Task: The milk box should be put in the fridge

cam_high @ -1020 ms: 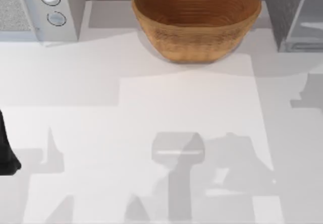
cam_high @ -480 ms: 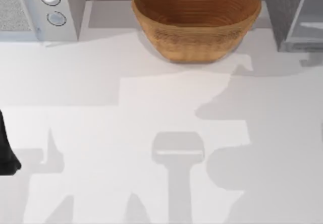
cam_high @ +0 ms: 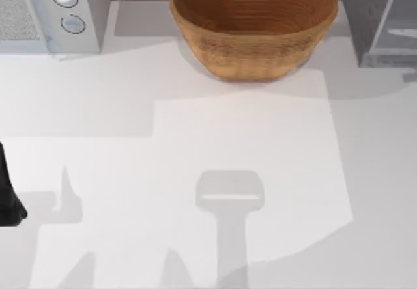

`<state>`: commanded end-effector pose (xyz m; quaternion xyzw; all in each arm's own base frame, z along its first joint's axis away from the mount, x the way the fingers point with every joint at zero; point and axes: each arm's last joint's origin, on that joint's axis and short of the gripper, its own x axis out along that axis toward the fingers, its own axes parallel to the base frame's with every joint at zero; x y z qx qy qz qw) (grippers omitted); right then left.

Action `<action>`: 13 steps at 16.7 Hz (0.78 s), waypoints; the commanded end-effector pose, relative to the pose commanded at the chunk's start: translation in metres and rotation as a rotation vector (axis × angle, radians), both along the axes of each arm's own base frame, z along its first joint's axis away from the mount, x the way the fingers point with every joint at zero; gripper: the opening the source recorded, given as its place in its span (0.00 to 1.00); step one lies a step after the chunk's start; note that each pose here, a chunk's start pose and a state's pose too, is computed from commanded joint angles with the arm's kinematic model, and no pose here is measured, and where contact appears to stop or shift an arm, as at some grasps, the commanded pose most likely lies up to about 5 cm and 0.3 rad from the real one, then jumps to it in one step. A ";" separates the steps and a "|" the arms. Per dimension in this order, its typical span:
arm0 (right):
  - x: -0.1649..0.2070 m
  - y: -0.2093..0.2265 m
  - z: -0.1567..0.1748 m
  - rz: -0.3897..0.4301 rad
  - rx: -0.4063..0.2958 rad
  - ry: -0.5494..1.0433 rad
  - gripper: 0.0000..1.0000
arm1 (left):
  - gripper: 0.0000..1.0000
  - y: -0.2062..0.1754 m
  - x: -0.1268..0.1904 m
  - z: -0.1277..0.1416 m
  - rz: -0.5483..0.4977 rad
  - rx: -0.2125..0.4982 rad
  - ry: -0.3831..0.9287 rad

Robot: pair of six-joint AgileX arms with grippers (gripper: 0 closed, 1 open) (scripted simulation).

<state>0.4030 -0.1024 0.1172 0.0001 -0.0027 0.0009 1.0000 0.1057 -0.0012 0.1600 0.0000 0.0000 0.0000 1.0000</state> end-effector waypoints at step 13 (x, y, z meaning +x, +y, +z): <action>0.032 -0.001 -0.004 0.005 0.005 0.011 0.00 | 1.00 0.000 0.000 0.000 0.000 0.000 0.000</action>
